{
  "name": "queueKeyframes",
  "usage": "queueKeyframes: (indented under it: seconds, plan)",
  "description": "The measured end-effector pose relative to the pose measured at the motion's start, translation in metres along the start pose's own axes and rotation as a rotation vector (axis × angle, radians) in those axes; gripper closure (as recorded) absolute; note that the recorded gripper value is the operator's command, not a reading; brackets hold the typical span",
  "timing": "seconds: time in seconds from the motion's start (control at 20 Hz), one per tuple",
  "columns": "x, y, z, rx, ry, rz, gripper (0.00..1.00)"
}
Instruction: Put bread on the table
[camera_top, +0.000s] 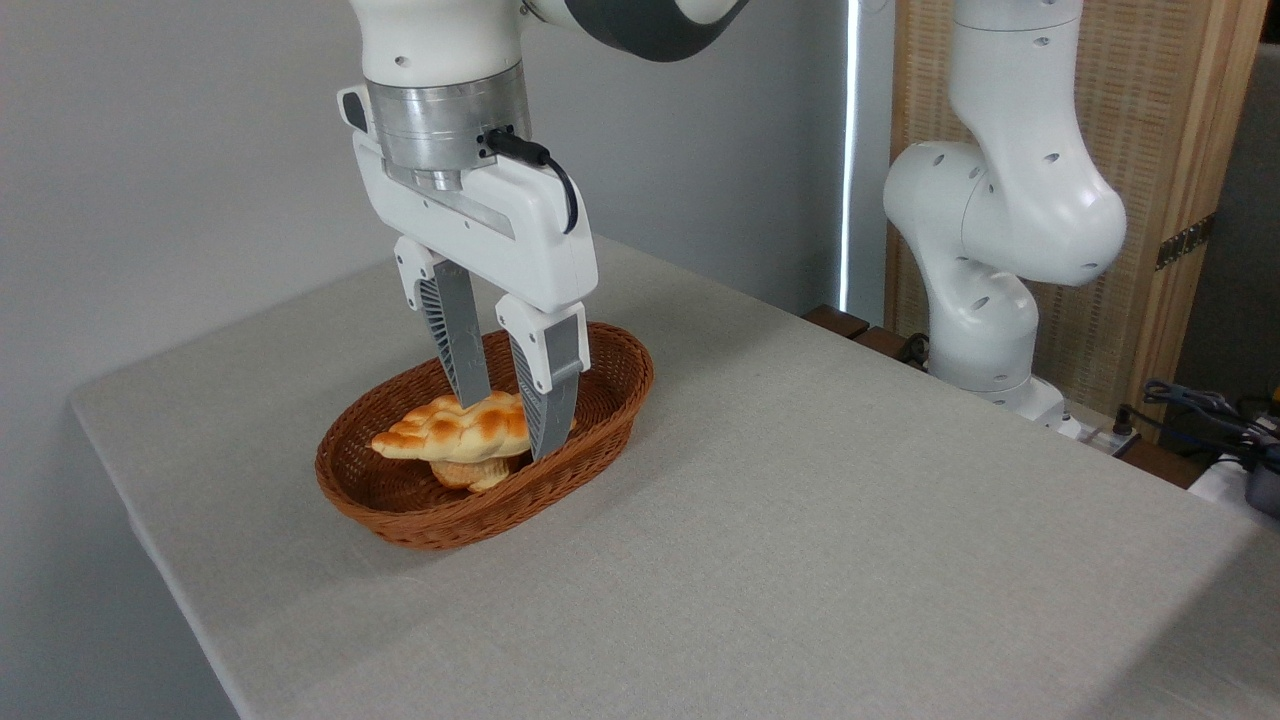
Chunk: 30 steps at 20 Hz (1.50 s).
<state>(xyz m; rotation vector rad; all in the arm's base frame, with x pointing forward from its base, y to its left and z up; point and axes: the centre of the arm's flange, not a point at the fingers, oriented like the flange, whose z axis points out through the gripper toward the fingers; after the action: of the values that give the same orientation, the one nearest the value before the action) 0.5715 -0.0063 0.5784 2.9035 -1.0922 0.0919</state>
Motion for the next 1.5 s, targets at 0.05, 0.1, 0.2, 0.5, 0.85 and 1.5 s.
queueKeyframes:
  seconds: [0.05, 0.1, 0.2, 0.5, 0.85, 1.5]
  plan:
    - [0.0, 0.0, 0.0, 0.0, 0.0, 0.001, 0.0]
    - [0.0, 0.0, 0.0, -0.001, -0.001, 0.001, 0.0]
    - [0.0, 0.001, 0.001, -0.005, -0.005, 0.001, 0.0]
    - [-0.001, 0.001, 0.001, -0.007, -0.008, 0.0, 0.0]
    - [-0.001, 0.001, 0.001, -0.01, -0.011, 0.0, 0.0]
    - [0.01, 0.01, 0.013, -0.024, -0.026, 0.027, 0.0]
